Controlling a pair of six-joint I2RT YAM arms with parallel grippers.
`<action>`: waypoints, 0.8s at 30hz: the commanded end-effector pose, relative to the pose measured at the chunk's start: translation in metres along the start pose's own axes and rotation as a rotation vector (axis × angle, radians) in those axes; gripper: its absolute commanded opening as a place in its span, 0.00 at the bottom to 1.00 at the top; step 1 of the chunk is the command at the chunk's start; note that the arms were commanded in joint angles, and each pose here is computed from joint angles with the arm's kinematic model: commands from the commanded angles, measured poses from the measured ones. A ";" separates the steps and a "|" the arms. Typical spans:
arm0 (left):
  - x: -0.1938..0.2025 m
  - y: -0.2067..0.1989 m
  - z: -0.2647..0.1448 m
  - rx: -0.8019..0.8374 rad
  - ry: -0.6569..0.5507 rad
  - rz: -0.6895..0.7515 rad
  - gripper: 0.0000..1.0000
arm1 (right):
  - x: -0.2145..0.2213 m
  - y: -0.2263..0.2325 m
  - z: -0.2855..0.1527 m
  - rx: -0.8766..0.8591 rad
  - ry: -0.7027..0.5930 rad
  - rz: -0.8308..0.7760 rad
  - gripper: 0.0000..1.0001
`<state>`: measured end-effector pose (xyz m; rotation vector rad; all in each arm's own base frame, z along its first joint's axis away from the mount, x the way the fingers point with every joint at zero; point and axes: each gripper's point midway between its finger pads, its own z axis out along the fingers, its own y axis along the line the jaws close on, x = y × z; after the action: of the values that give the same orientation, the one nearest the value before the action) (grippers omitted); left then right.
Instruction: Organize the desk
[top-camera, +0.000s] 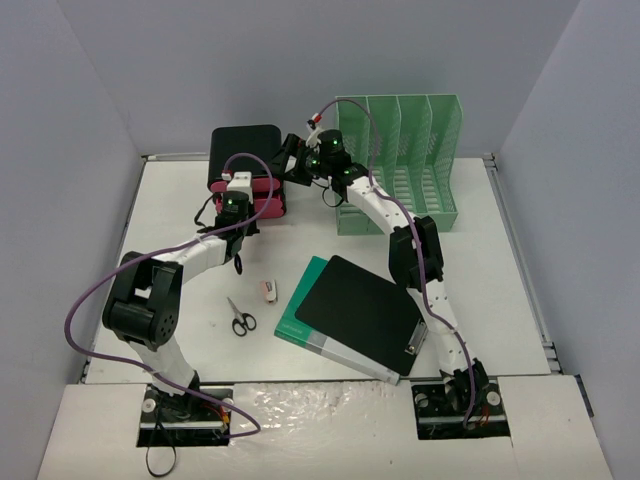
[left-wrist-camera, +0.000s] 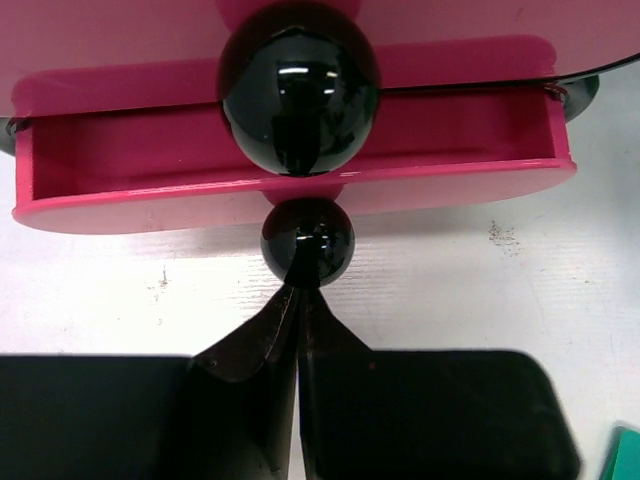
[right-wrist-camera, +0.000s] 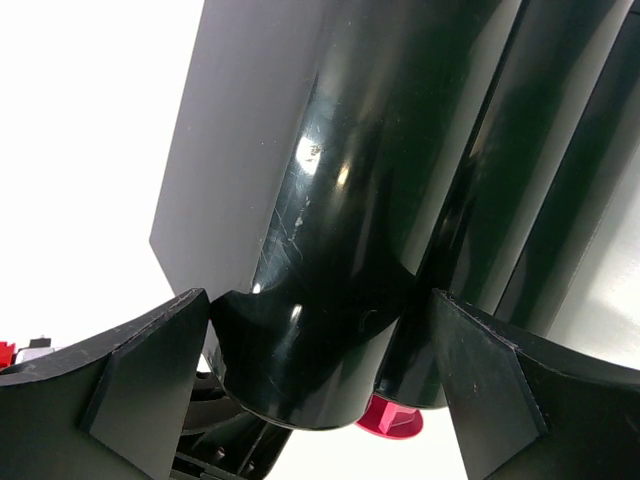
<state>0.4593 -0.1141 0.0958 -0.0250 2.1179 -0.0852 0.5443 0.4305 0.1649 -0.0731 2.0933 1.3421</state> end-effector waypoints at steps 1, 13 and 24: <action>-0.046 -0.005 -0.011 0.000 -0.117 -0.021 0.00 | 0.010 0.008 0.006 -0.023 0.027 -0.037 0.86; -0.025 -0.011 -0.032 0.008 -0.095 -0.025 0.00 | 0.010 0.007 0.005 -0.017 0.025 -0.039 0.85; -0.050 -0.012 -0.044 -0.013 -0.142 -0.004 0.19 | 0.012 0.008 0.005 -0.015 0.029 -0.039 0.85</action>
<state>0.4254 -0.1188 0.0986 -0.0077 2.1281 -0.0601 0.5447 0.4315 0.1651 -0.0835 2.0861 1.3465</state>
